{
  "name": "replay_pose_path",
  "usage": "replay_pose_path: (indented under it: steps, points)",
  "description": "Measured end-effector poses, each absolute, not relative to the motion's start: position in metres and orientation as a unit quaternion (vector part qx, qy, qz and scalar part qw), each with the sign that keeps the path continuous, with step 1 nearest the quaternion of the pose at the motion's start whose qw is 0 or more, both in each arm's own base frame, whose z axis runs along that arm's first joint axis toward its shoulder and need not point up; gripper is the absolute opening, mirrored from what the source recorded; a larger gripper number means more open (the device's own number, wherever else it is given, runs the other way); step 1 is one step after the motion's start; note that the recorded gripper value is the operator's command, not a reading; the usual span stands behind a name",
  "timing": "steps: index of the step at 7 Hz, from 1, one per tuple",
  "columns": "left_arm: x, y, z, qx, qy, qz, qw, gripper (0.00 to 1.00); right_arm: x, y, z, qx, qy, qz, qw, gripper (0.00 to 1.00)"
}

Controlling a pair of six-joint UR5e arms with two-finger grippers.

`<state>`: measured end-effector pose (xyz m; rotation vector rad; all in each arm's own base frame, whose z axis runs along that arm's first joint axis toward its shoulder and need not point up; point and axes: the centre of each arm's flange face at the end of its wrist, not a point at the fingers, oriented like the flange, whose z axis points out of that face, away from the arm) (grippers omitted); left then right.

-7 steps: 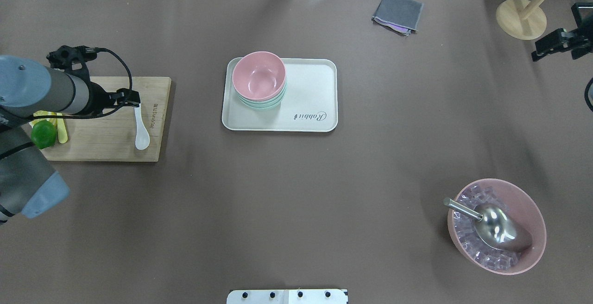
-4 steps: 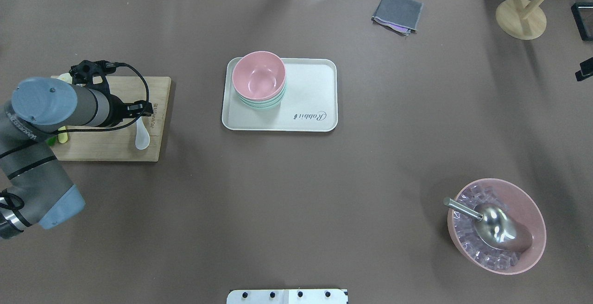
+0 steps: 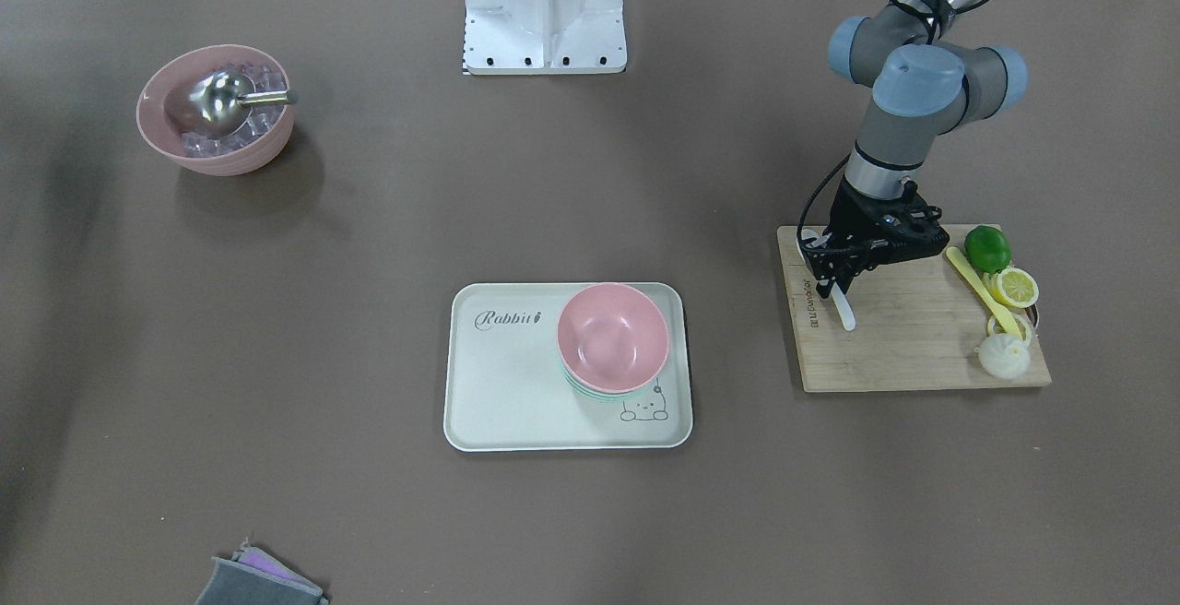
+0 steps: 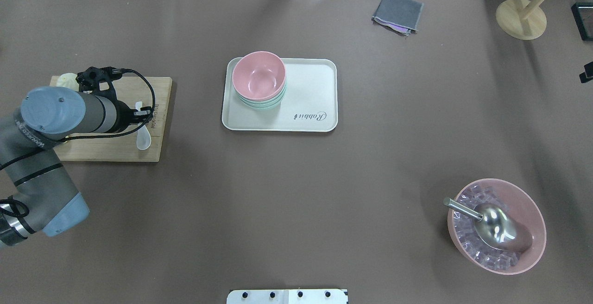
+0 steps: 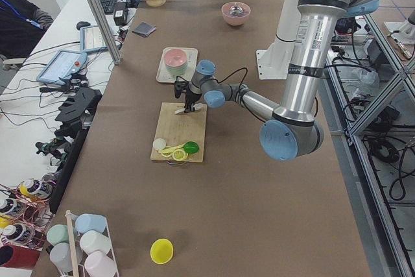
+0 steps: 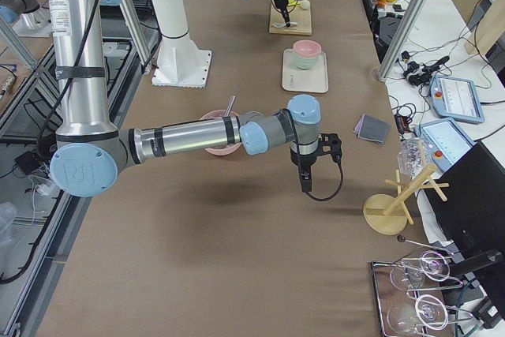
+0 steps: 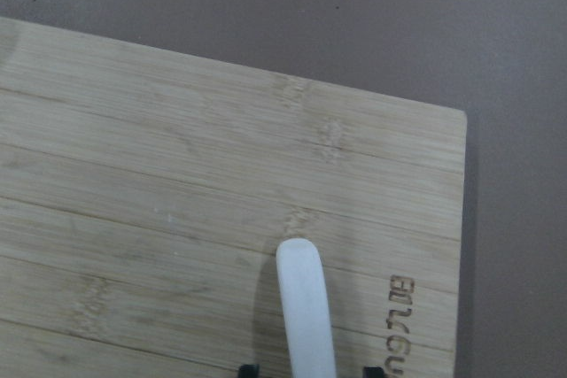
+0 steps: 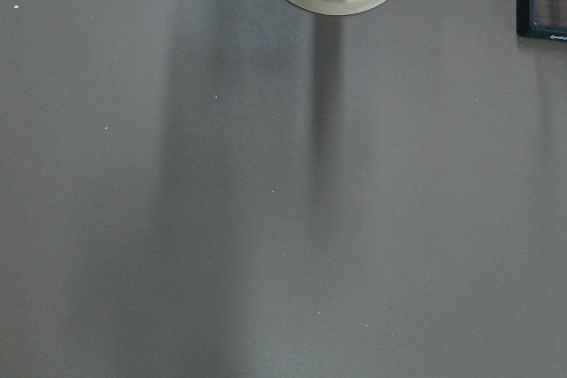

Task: Stack pink bowl on green and place spoon
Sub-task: 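Lower the left gripper onto the white spoon handle and close it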

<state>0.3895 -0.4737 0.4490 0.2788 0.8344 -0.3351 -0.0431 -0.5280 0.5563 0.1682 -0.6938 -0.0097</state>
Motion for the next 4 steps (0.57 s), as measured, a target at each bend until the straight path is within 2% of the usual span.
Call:
replay_pose_path:
  steps: [4]
  points:
    - [0.386,-0.478,0.421,0.144,0.419,-0.169,0.88,0.0,-0.042,-0.524,0.566,0.074,-0.336,-0.002,0.939,1.0]
